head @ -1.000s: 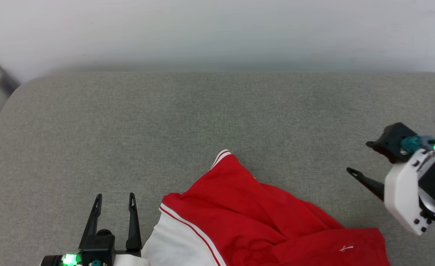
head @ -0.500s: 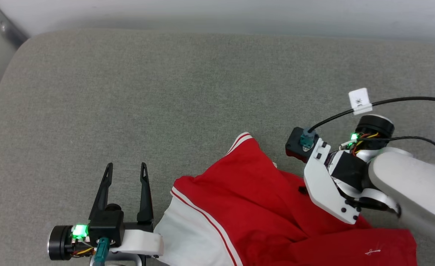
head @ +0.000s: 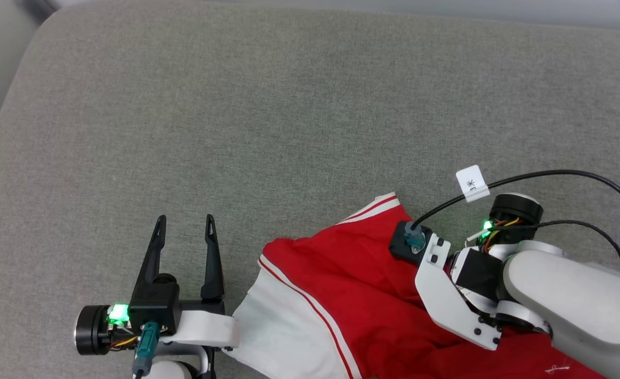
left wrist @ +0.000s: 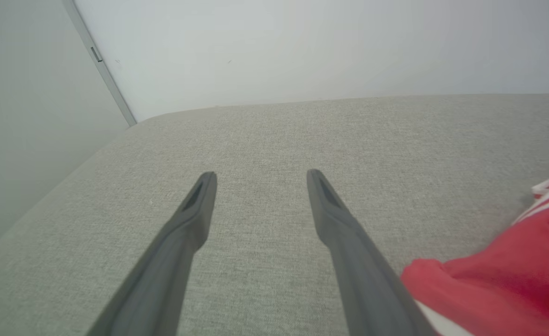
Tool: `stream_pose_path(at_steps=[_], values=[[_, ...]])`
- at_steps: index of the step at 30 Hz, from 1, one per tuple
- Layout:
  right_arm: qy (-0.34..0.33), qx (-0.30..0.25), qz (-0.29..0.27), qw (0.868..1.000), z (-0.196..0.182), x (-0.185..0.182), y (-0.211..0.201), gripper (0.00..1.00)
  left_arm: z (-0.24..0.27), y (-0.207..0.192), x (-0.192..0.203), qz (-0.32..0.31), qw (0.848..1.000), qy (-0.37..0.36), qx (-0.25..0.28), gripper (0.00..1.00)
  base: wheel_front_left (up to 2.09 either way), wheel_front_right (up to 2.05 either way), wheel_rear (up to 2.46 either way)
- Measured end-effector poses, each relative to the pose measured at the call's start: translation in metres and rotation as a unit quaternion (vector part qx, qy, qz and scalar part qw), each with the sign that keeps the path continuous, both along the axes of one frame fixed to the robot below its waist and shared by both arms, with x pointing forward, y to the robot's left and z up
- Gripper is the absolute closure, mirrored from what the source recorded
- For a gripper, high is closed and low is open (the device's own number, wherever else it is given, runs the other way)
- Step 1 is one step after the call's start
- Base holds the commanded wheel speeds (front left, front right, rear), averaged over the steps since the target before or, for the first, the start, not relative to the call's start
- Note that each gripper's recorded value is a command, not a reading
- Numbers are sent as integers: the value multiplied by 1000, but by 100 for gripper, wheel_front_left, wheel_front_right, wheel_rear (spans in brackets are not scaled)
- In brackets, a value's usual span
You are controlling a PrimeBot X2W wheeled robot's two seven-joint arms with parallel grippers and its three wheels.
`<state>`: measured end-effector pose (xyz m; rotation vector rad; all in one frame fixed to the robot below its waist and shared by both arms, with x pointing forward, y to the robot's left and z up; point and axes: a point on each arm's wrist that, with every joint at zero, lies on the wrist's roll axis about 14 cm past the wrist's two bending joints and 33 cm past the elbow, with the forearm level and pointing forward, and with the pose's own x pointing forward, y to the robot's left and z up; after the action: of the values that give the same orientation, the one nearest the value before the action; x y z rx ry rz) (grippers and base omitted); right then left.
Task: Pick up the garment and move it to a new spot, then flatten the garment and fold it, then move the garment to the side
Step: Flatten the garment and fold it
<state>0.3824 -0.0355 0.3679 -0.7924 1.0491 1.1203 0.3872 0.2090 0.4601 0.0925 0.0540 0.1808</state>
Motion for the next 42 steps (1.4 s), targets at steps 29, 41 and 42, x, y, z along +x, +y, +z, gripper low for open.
stream_pose_path(at_steps=[29,41,42], values=[[-87,21,-356,930,6,42,-209,100,11,-27,-1,-46,999,-19,-8,0,0,0,0],[-257,142,-377,878,63,74,-221,0,30,-22,-7,-61,997,-42,19,0,0,0,0],[-282,158,-379,867,76,77,-225,0,32,-21,-8,-64,997,-44,25,0,0,0,0]])
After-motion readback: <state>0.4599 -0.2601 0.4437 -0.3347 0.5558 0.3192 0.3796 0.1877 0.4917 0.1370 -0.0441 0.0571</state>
